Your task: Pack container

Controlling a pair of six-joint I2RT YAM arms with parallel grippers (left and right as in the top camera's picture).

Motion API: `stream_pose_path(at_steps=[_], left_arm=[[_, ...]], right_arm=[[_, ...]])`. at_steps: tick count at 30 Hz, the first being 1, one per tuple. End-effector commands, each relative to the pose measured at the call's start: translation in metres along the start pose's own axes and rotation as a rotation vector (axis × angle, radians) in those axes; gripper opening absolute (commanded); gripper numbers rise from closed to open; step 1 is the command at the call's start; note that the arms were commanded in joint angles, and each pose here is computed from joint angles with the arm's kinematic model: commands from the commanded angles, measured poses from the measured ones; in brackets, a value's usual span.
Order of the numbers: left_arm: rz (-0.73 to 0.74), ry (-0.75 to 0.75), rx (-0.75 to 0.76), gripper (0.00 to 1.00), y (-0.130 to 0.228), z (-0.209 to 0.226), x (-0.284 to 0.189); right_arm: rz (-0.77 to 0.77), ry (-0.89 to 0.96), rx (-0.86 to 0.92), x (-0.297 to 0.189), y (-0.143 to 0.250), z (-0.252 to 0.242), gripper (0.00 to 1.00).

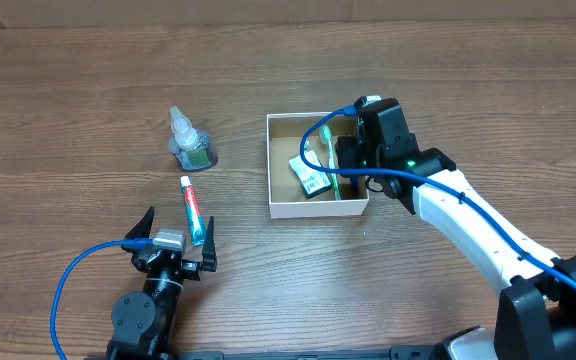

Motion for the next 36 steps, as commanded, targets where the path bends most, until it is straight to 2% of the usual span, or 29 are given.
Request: stream_pose_path(at_steps=[1, 6, 9, 12, 14, 15, 17, 18, 23, 36], left_arm=[[-0.01, 0.001, 0.01, 1.0, -0.001, 0.0, 0.0], [-0.01, 0.001, 0.01, 1.0, -0.001, 0.0, 0.0], [-0.01, 0.001, 0.01, 1.0, -0.001, 0.0, 0.0], [-0.01, 0.001, 0.01, 1.0, -0.001, 0.0, 0.0], [-0.01, 0.001, 0.01, 1.0, -0.001, 0.0, 0.0], [-0.01, 0.001, 0.01, 1.0, -0.001, 0.0, 0.0], [-0.011, 0.001, 0.01, 1.0, -0.001, 0.0, 0.0], [-0.01, 0.001, 0.01, 1.0, -0.001, 0.0, 0.0], [-0.01, 0.001, 0.01, 1.0, -0.001, 0.0, 0.0], [-0.01, 0.001, 0.01, 1.0, -0.001, 0.0, 0.0]], right_arm=[[-0.106, -0.023, 0.0, -0.036, -0.027, 0.012, 0.46], [-0.229, 0.106, 0.02, -0.093, -0.042, -0.003, 0.47], [-0.288, 0.258, 0.119, -0.129, -0.04, -0.036, 0.47], [-0.291, 0.324, 0.178, -0.152, -0.035, -0.063, 0.48], [-0.289, 0.366, 0.22, -0.165, -0.031, -0.081, 0.59], [-0.285, 0.386, 0.24, -0.17, -0.029, -0.089, 0.68], [-0.279, 0.421, 0.303, -0.178, -0.024, -0.102, 0.95], [-0.27, 0.44, 0.32, -0.181, -0.021, -0.109, 1.0], [-0.223, 0.491, 0.356, -0.183, -0.012, -0.124, 1.0], [-0.216, 0.493, 0.356, -0.18, -0.013, -0.124, 1.0]])
Point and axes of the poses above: each gripper's point midway between its finger pads, its own x axis out along the fingers, its own z axis along the line the jaws close on, y = z × x, the point moved 6 cm from there along -x, back along the fingers, and after that the axes turned 10 degrees about x, right-handed, at the moved point
